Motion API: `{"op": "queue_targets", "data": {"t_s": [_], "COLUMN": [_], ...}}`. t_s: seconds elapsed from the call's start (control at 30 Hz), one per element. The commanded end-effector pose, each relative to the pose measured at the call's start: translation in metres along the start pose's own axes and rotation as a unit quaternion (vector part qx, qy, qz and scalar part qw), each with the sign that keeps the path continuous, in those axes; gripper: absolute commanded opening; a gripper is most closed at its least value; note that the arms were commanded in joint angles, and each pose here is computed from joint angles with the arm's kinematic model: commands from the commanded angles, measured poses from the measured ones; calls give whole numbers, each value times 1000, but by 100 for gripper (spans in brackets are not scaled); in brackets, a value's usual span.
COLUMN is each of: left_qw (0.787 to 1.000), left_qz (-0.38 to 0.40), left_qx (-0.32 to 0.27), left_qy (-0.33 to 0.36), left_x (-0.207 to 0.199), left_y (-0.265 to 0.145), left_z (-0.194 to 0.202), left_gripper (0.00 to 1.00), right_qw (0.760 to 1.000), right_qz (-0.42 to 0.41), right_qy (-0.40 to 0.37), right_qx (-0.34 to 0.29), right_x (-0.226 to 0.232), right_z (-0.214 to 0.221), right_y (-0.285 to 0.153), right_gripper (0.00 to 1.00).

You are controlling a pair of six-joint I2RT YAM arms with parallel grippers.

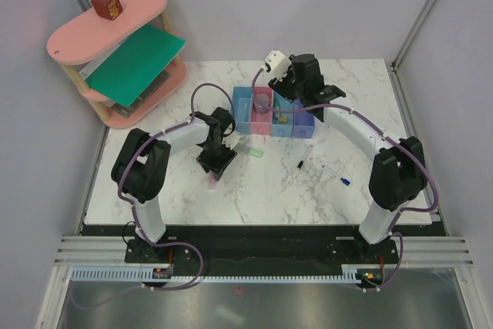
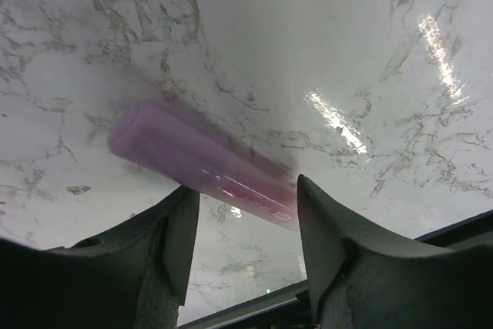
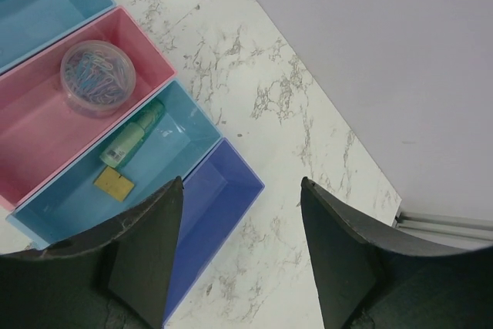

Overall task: Sort the stationery into containers
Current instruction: Pick up the pen from the center of the board.

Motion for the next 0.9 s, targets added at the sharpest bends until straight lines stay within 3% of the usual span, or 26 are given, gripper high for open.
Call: {"op": "queue_targets", "data": {"t_s": [0.0, 0.2, 0.3, 0.57, 0.87], "left_qw": [1000, 1000, 1000, 995, 978], "left_qz": [-1, -9, -11, -16, -59], "left_qx": [2, -2, -14, -94, -191], "left_qy": [-8, 5, 15, 41, 50], "left_x": [-2, -1, -2, -6, 12], "left_y": [2, -4, -11, -52, -109], "left_z": [-4, 0, 0, -20, -61], "left_gripper": [50, 15, 3, 2, 2], "right_qw": [1000, 1000, 998, 966, 939], "right_qz": [-10, -20, -62, -245, -332], "right_qy": [11, 13, 13, -23, -23], "right_qx": [-7, 4, 18, 78, 91], "right_x": [0, 6, 21, 80, 117], "right_z": [-2, 11, 23, 65, 84], "right_y": [-16, -28, -36, -71, -91], "right_gripper": [70, 71, 71, 73, 72]}}
Point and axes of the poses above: each gripper's point midway between its finger pads, its own y axis out along the fingers, its own x axis along the line the jaws close on, z = x × y, the point moved 3 cm from there along -y, back along the fingers, and after that the axes turned 11 degrees about y, right-handed, at the moved point
